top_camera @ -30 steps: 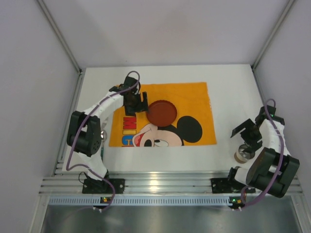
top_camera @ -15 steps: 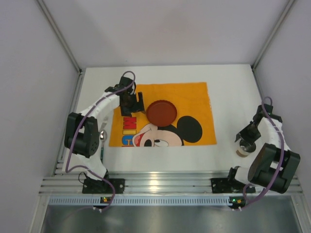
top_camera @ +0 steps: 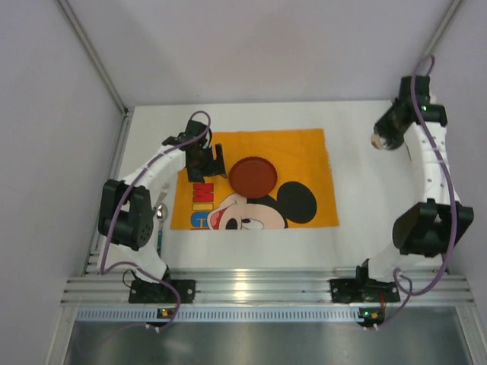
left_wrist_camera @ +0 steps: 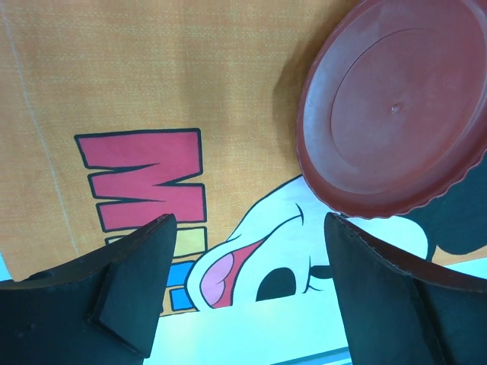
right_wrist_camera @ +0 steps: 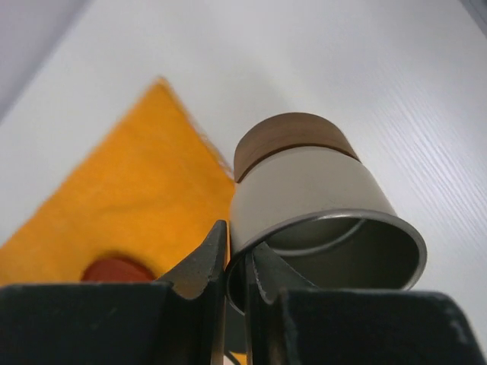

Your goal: Set the dinner table for one person

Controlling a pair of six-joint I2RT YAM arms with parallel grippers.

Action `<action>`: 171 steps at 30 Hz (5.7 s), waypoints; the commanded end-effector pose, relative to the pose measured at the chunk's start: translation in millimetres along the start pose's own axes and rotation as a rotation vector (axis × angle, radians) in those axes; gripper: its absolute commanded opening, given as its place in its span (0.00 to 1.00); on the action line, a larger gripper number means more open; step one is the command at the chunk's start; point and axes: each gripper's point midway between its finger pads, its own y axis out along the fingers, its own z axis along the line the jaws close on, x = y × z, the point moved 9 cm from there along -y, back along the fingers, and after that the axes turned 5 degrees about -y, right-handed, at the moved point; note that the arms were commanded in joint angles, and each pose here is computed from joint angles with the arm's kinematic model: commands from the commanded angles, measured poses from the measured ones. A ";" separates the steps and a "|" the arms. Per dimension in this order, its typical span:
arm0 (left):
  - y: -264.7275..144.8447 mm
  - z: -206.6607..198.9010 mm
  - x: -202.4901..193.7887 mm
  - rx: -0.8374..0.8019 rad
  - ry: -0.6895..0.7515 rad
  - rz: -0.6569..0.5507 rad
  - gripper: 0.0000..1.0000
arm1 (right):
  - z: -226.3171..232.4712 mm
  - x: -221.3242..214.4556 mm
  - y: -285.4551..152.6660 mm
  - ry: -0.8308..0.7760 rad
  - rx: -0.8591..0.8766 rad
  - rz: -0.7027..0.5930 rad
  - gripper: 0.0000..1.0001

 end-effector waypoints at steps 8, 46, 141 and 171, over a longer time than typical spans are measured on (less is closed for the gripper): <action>-54.4 2.5 7.1 0.057 0.002 -0.146 0.88 | 202.7 -10.7 58.6 -0.306 0.330 0.145 0.00; -74.1 129.6 -55.6 0.424 -0.499 -0.048 0.87 | 218.9 -61.9 25.3 -0.541 0.298 0.073 0.81; 29.1 186.3 29.0 0.439 -0.381 -0.056 0.00 | 106.0 -48.7 3.6 -0.528 0.126 0.112 0.82; -25.3 -140.1 80.3 -0.096 -0.035 -0.224 0.00 | 73.5 -65.0 -50.4 -0.511 0.206 0.106 1.00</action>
